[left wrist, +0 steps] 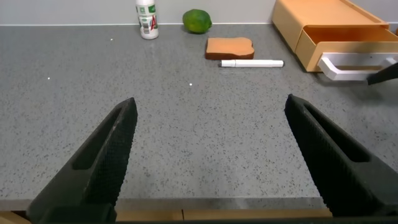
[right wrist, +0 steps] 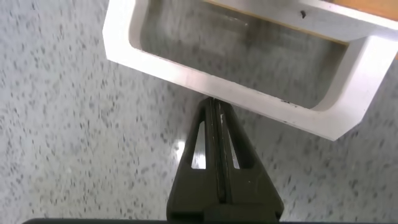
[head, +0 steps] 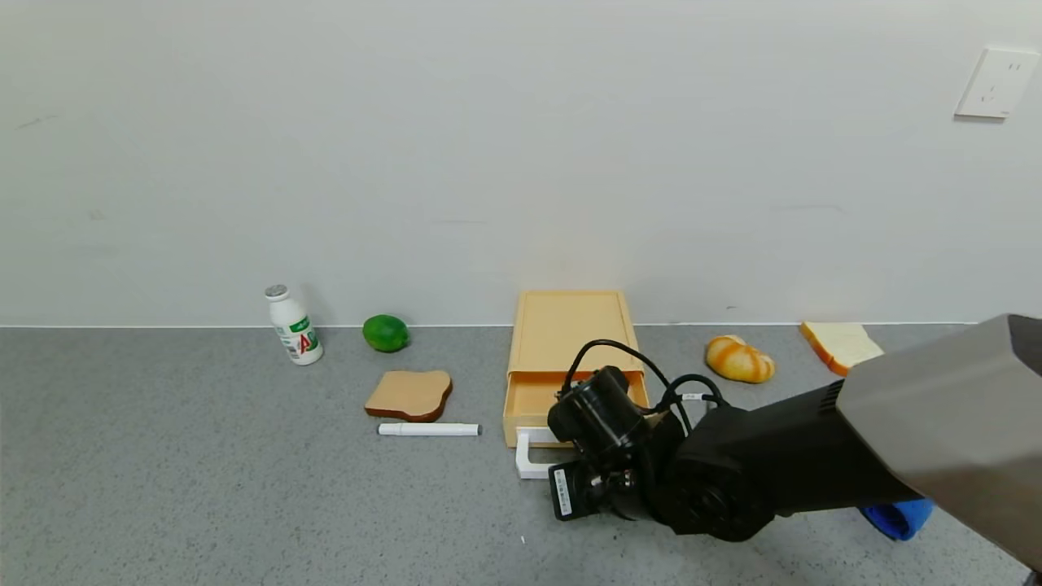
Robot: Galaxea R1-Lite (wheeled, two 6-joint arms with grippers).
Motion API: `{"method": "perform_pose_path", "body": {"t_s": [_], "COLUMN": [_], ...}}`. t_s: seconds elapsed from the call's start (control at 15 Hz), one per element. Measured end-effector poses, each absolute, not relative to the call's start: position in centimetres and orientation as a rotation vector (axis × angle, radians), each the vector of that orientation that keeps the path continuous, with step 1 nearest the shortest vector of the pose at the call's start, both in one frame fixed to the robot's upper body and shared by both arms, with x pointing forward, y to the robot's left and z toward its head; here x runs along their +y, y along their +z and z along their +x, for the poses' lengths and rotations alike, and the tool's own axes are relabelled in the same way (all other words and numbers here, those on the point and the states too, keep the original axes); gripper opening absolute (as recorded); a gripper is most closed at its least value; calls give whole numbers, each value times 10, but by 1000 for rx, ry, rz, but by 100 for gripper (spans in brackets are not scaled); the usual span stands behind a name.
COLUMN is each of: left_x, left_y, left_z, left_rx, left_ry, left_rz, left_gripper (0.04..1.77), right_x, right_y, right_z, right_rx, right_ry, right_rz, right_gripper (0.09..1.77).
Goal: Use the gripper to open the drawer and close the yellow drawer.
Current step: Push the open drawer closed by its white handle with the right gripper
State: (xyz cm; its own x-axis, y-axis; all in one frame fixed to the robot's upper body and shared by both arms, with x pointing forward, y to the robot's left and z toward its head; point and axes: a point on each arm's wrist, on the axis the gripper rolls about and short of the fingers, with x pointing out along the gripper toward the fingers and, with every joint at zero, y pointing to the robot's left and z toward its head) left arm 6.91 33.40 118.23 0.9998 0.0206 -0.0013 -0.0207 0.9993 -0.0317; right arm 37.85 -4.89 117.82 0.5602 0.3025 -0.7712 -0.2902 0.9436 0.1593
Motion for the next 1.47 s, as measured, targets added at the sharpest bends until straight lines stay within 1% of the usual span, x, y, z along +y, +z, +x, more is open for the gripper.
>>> {"method": "perform_pose_path", "body": {"t_s": [0.67, 1.47], "left_x": [334, 334], "left_y": [1182, 1182], "left_z": [69, 69], "left_rx": [1, 1], "left_ry": [21, 21], "left_rz": [-31, -32], "left_gripper": [172, 172], "right_x": [-53, -57], "right_y": [1179, 1178], "right_z": [426, 444], "right_rx": [845, 817], "right_ry": [329, 318], "right_rz": [22, 28], "right_gripper": [12, 12]}}
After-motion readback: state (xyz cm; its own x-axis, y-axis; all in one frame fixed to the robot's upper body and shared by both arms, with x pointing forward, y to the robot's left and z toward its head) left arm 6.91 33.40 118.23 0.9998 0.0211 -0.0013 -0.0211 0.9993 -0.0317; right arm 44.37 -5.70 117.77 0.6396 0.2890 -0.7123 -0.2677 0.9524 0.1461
